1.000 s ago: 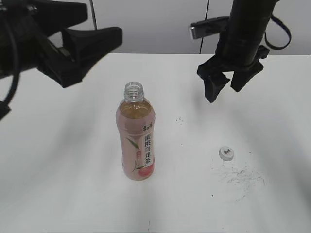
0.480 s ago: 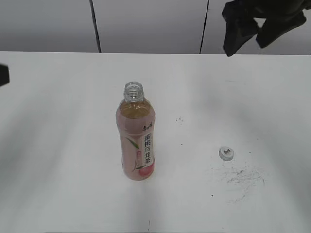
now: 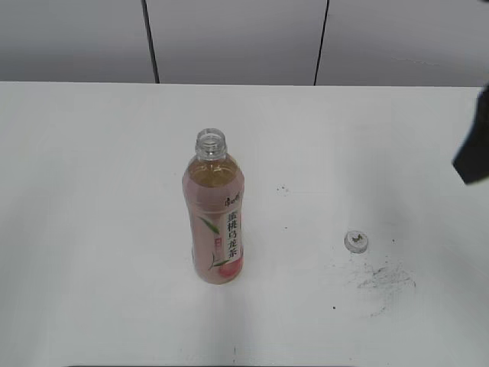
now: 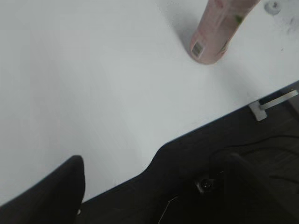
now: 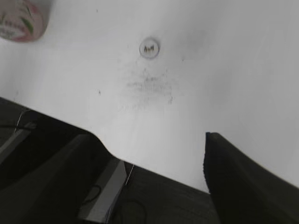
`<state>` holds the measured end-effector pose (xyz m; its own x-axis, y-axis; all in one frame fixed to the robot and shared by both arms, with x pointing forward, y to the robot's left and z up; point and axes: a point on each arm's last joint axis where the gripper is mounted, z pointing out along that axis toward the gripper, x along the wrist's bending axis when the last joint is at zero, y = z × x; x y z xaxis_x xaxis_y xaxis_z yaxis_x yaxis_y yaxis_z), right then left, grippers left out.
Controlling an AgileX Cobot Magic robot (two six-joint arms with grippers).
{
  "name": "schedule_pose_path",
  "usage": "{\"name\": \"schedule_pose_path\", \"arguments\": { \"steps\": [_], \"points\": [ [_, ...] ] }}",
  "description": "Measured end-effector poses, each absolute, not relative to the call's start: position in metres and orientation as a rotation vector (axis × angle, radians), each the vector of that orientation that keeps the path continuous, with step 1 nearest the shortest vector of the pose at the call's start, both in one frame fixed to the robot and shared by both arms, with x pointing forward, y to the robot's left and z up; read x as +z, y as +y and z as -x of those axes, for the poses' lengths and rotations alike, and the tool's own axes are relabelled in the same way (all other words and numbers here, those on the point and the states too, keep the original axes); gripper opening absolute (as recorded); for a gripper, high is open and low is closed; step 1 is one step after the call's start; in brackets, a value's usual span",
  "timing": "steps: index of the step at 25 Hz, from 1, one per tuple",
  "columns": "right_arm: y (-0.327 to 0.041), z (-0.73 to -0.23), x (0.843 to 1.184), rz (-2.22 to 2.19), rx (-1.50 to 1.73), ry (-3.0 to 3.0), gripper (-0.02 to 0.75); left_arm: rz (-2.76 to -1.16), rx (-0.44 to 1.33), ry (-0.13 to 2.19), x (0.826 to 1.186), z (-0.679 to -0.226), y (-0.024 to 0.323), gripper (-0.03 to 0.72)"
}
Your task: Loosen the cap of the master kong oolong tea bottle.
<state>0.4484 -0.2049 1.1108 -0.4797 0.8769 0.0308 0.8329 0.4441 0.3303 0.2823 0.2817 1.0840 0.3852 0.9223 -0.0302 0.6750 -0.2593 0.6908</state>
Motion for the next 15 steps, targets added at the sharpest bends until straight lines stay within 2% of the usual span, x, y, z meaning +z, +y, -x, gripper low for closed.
{"name": "schedule_pose_path", "arguments": {
  "steps": [7,10,15],
  "points": [
    [-0.244,-0.358,1.074,-1.501,0.442,2.539,0.557,-1.882,0.657,1.228,1.074,-0.245,0.300,0.542],
    [-0.262,-0.324,1.061,-1.451,0.487,2.474,0.557,-1.804,0.713,1.162,1.073,-0.241,0.302,0.542],
    [-0.281,-0.290,1.048,-1.363,0.596,2.341,0.557,-1.785,0.720,1.140,1.072,-0.243,0.301,0.542]
  ]
}}
